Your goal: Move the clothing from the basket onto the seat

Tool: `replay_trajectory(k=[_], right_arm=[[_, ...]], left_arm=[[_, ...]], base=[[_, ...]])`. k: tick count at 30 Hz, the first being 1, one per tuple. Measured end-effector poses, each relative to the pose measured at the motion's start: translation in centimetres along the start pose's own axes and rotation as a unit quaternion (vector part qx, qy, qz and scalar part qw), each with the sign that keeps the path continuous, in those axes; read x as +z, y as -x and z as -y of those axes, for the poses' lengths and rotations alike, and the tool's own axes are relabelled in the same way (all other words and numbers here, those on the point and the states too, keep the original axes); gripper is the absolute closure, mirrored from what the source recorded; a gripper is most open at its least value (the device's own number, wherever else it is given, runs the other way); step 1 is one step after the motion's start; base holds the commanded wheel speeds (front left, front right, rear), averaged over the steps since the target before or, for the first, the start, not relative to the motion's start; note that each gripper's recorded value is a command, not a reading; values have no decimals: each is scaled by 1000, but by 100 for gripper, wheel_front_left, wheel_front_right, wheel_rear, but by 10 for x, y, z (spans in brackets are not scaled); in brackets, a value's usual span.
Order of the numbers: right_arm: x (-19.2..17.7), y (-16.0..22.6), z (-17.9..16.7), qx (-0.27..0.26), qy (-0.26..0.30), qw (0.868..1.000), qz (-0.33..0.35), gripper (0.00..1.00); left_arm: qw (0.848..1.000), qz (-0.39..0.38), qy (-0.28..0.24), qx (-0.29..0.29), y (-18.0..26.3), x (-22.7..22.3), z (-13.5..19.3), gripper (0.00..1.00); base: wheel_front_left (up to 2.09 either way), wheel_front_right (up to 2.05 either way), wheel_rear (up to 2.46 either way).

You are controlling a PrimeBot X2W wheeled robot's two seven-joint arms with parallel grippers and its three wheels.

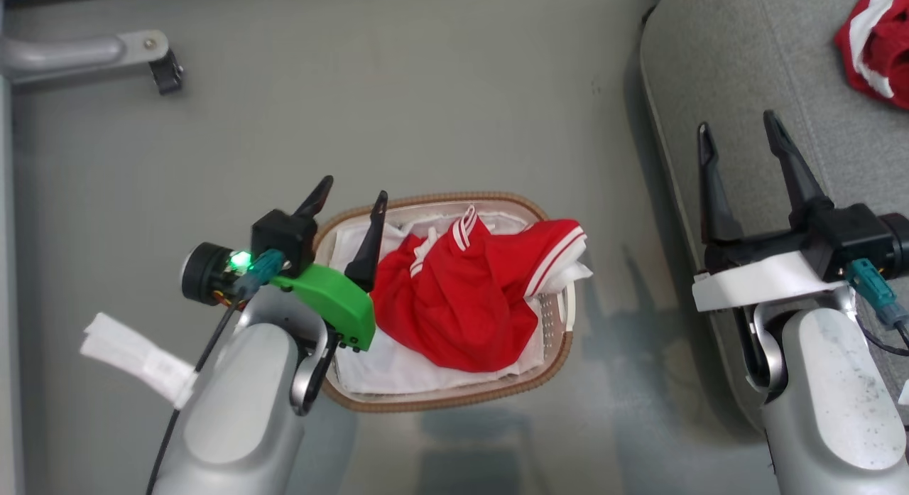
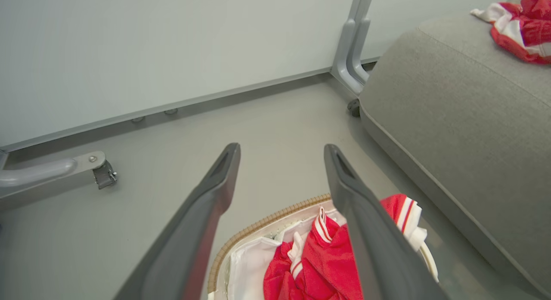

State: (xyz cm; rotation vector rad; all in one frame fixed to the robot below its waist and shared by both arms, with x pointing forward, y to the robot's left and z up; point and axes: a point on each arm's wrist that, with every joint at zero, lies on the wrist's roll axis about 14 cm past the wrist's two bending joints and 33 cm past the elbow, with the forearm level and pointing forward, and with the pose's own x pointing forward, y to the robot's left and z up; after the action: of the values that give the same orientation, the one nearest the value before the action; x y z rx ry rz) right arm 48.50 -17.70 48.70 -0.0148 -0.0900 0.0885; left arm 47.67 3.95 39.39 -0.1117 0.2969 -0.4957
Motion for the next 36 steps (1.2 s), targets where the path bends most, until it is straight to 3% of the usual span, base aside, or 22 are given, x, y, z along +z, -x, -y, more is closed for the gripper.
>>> replay_trajectory(k=[5, 16, 23, 36], right_arm=[[-23, -15, 4, -1, 4, 1000, -13, 0], [-80, -23, 16, -8, 0, 998, -60, 0], [-108, -18, 27, -19, 5, 996, -90, 0], [-129, -11, 35, -26, 8, 993, -116, 0]], left_arm=[[987, -150, 4, -50, -27, -84, 22, 0], [928, -348, 10, -133, -23, -221, 59, 0], [901, -400, 2, -168, -20, -266, 70, 0], [888, -425, 10, -178, -31, -298, 72, 0]], base=[[0, 0, 0], [0, 0, 0], [0, 0, 0], [0, 0, 0]])
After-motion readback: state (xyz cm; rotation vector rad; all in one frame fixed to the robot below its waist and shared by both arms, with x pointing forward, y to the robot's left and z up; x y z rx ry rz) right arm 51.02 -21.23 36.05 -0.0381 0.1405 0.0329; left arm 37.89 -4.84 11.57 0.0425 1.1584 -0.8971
